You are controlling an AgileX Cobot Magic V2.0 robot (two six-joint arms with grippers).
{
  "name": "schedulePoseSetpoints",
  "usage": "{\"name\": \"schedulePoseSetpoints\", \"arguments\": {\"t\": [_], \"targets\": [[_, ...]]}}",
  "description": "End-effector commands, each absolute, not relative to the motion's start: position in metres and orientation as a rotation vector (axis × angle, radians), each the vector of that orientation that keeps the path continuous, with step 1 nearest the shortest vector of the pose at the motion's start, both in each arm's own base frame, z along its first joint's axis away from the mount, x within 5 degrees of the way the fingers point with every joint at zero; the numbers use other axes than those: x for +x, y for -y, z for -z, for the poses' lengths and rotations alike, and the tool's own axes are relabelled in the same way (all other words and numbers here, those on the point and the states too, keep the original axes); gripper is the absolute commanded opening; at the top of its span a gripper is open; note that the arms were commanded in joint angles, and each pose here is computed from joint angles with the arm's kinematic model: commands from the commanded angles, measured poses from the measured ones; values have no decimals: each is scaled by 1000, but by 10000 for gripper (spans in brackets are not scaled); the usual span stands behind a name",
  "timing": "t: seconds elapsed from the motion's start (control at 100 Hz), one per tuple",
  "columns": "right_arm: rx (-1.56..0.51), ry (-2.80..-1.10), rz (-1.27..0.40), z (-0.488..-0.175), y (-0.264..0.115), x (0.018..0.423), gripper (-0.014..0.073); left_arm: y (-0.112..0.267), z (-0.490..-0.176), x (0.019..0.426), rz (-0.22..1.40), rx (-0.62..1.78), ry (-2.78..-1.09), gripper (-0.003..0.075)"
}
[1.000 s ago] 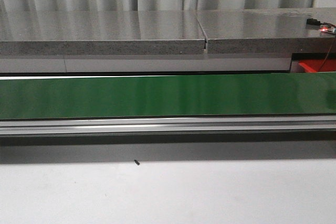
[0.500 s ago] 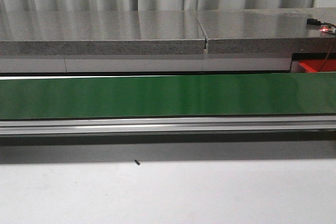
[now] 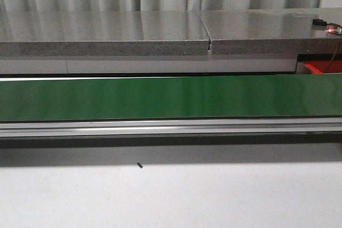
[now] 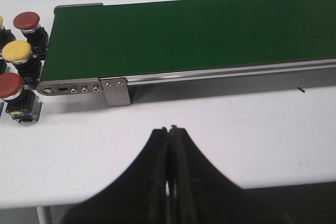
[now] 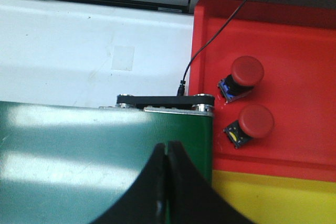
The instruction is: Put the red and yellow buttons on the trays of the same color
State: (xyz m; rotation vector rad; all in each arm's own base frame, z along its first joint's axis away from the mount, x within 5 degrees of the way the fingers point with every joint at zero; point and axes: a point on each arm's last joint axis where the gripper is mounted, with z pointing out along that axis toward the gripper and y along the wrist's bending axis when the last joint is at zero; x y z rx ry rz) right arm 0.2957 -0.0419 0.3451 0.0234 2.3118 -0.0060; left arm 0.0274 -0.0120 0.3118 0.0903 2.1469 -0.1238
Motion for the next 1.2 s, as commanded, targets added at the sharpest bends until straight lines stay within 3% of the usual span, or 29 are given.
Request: {"name": "schedulePoseSetpoints", "arguments": {"t": [0.0,0.51,1.19], "targets": [[23,-2138,45,-367,39,275,-92,13,-324,30,143,87,-2071,-20],[-76,-2049,-26,-336,1,199,-92,13,-324,30,143,87,-2071,-20],[-52,-1977,-95,-297,-7,115,-92,14,-324,36,175,50,-2093,-20]]}}
